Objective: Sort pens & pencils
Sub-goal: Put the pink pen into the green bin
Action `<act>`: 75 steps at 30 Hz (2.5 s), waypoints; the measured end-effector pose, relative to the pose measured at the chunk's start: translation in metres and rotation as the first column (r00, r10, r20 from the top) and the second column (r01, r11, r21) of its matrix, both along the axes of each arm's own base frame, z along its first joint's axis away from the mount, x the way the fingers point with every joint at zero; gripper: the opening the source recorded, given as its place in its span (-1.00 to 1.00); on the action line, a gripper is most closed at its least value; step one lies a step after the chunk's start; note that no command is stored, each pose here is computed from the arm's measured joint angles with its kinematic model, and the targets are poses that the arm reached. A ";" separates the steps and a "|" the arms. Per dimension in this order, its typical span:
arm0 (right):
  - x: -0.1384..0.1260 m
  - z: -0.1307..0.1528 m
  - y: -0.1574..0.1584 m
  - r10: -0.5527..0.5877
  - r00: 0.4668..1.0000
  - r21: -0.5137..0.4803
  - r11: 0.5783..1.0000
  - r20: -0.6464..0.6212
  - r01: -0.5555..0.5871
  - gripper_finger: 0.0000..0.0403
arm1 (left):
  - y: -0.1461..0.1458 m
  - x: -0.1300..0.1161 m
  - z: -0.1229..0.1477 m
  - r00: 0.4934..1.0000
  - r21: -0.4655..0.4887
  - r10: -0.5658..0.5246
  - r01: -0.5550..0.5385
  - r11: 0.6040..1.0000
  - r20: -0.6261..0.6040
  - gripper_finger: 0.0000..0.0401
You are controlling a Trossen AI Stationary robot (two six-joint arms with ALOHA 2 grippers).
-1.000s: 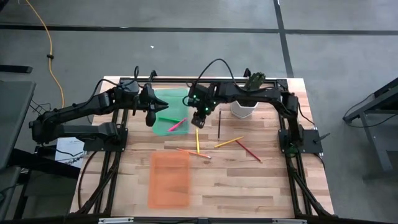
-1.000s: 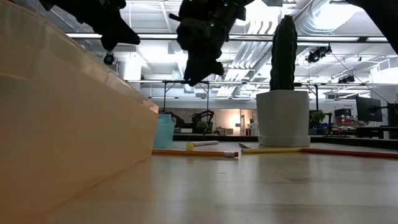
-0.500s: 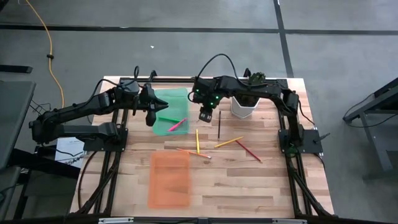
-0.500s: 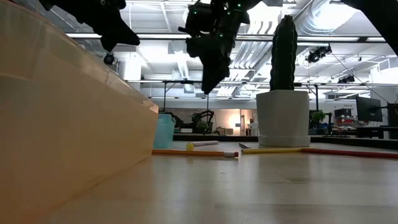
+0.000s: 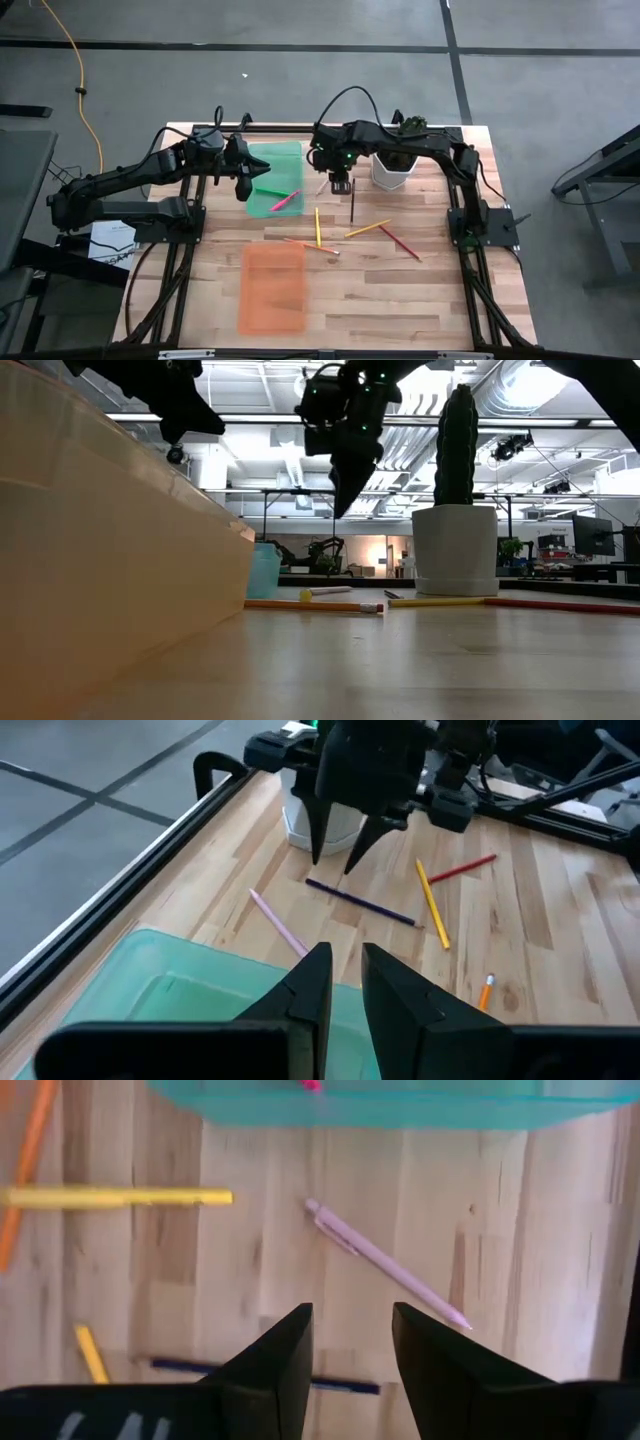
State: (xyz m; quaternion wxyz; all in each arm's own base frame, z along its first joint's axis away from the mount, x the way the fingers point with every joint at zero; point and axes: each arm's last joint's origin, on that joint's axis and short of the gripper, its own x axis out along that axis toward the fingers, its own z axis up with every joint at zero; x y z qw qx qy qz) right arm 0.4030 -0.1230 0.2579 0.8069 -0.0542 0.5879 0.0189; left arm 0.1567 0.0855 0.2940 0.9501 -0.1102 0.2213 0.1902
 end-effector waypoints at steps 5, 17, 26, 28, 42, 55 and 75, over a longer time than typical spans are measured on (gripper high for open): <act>0.002 -0.011 -0.003 0.086 0.995 -0.029 0.996 -0.051 -0.088 -0.35 | 0.000 -0.001 -0.001 1.000 -0.011 0.008 -0.008 1.000 -0.014 -0.77; 0.006 -0.027 -0.011 0.173 0.974 -0.147 0.970 -0.145 -0.194 -0.35 | -0.001 -0.001 -0.002 1.000 -0.007 -0.006 0.006 1.000 -0.021 -0.77; 0.004 -0.027 -0.019 0.234 0.960 -0.178 0.949 -0.156 -0.261 -0.35 | -0.001 0.000 -0.002 0.999 -0.008 -0.033 0.033 0.999 -0.018 -0.77; 0.005 -0.027 -0.019 0.258 0.953 -0.184 0.941 -0.157 -0.285 -0.35 | -0.001 0.000 -0.002 0.999 0.002 -0.039 0.039 0.999 -0.022 -0.77; 0.008 -0.026 -0.018 0.488 0.852 -0.232 0.821 -0.191 -0.522 -0.35 | -0.001 0.000 -0.002 0.999 0.007 -0.042 0.042 0.999 -0.023 -0.77; 0.023 -0.057 -0.009 0.570 0.782 -0.217 0.754 -0.251 -0.619 -0.35 | -0.001 0.000 -0.002 0.999 0.013 -0.046 0.046 0.999 -0.025 -0.77; 0.040 -0.079 -0.003 0.599 0.765 -0.260 0.719 -0.237 -0.644 -0.35 | -0.002 -0.002 -0.005 0.995 0.033 -0.072 0.075 0.997 -0.075 -0.77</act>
